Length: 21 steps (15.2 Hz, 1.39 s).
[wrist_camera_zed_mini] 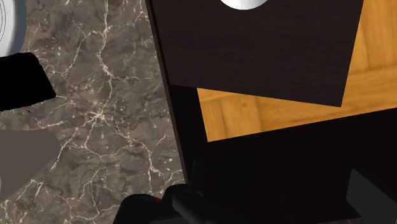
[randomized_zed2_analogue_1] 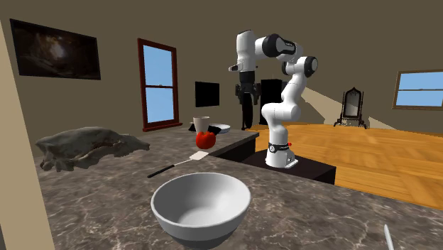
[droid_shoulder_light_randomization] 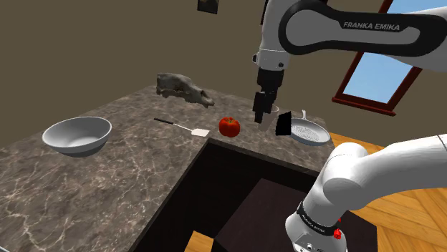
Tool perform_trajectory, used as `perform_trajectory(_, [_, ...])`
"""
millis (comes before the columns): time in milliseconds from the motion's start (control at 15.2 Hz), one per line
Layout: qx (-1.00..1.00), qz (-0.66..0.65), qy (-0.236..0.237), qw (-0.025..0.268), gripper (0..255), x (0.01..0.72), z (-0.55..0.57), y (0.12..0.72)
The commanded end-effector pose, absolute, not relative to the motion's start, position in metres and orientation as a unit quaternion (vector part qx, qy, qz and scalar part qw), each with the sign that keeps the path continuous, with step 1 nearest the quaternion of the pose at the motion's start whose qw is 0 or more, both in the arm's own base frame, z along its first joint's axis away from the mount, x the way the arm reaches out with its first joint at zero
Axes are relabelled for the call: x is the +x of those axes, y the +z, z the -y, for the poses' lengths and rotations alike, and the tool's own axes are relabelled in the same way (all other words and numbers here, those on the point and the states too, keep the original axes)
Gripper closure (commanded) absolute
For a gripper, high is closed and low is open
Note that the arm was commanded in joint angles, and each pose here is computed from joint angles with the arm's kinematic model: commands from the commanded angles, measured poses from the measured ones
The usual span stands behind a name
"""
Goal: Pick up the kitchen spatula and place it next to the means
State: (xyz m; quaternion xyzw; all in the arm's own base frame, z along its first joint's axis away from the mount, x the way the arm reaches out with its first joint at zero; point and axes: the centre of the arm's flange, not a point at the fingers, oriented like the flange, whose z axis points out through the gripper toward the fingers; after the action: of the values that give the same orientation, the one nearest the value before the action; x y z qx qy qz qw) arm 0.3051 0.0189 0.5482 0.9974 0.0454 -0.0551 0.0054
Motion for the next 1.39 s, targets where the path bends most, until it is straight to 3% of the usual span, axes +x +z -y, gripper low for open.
perform_trajectory(0, [0.997, -0.045, -0.055, 0.005, 0, 0.305, -0.019, 0.548])
perform_trajectory(1320, [0.993, -0.118, 0.000, -0.001, 0, 0.526, -0.015, 0.435])
